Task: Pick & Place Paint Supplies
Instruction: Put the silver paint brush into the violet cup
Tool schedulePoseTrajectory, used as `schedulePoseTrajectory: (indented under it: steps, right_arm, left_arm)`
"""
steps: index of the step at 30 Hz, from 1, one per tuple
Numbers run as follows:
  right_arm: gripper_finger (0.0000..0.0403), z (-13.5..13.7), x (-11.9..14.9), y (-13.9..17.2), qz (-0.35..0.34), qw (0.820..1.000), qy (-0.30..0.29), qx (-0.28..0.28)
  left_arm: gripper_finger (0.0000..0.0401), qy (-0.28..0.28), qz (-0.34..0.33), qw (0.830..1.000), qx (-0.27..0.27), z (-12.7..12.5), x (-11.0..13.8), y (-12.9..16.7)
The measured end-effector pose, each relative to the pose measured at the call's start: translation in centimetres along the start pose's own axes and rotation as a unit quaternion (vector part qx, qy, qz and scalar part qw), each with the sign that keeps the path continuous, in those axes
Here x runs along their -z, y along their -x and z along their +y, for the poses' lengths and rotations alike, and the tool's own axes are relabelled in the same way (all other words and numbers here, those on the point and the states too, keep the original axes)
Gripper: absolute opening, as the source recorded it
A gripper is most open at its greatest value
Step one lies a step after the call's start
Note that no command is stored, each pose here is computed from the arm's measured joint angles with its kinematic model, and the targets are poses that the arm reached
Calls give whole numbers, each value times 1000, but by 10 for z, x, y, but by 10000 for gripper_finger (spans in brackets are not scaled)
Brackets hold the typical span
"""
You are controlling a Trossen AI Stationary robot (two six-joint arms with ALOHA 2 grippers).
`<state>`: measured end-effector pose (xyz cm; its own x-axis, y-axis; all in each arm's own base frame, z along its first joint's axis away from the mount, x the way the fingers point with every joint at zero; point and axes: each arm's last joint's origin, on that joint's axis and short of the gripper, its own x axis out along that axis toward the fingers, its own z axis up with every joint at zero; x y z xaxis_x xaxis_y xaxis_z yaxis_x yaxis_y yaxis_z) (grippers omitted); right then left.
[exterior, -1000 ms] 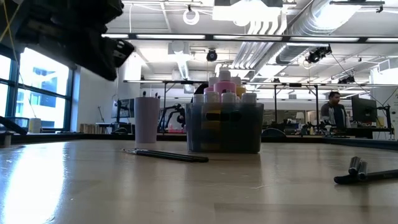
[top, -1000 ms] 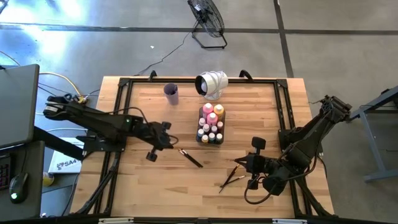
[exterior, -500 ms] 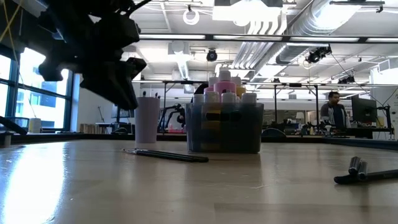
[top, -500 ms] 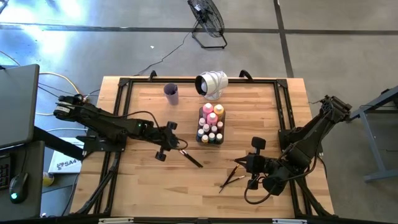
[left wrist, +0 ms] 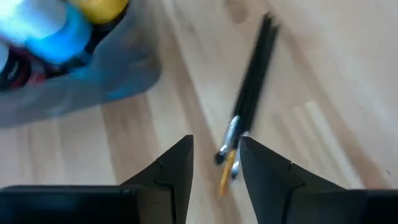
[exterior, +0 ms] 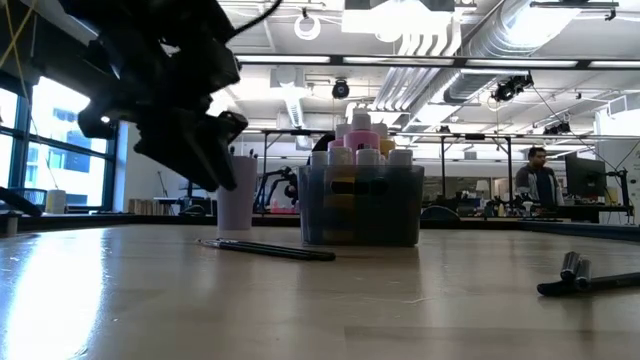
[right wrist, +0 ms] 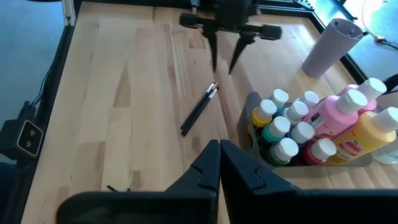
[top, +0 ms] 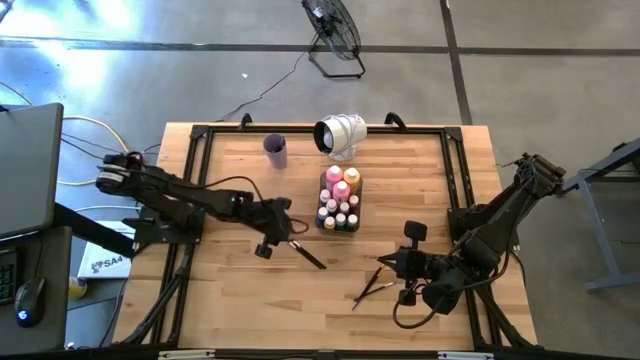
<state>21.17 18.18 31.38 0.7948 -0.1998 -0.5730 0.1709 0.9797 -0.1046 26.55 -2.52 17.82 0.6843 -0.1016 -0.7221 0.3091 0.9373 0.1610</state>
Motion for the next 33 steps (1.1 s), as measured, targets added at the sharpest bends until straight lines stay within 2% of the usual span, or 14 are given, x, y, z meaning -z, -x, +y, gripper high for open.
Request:
schedulePoseTrajectory:
  steps: [3, 8, 19, 26, 33]
  right_arm:
    - [2, 0, 0, 0, 0, 1000, 0, 0]
    - [2, 0, 0, 0, 0, 1000, 0, 0]
    - [2, 0, 0, 0, 0, 1000, 1, 1]
    - [2, 0, 0, 0, 0, 1000, 1, 1]
    - [2, 0, 0, 0, 0, 1000, 1, 1]
  left_arm:
    - [128, 15, 5, 1000, -8, 10, 4, -3]
    - [129, 35, 7, 999, 30, 19, 11, -8]
    - [129, 37, 34, 998, 48, 17, 21, -32]
    - [129, 36, 11, 997, 71, 17, 19, -35]
    - [129, 48, 13, 996, 72, 17, 19, -36]
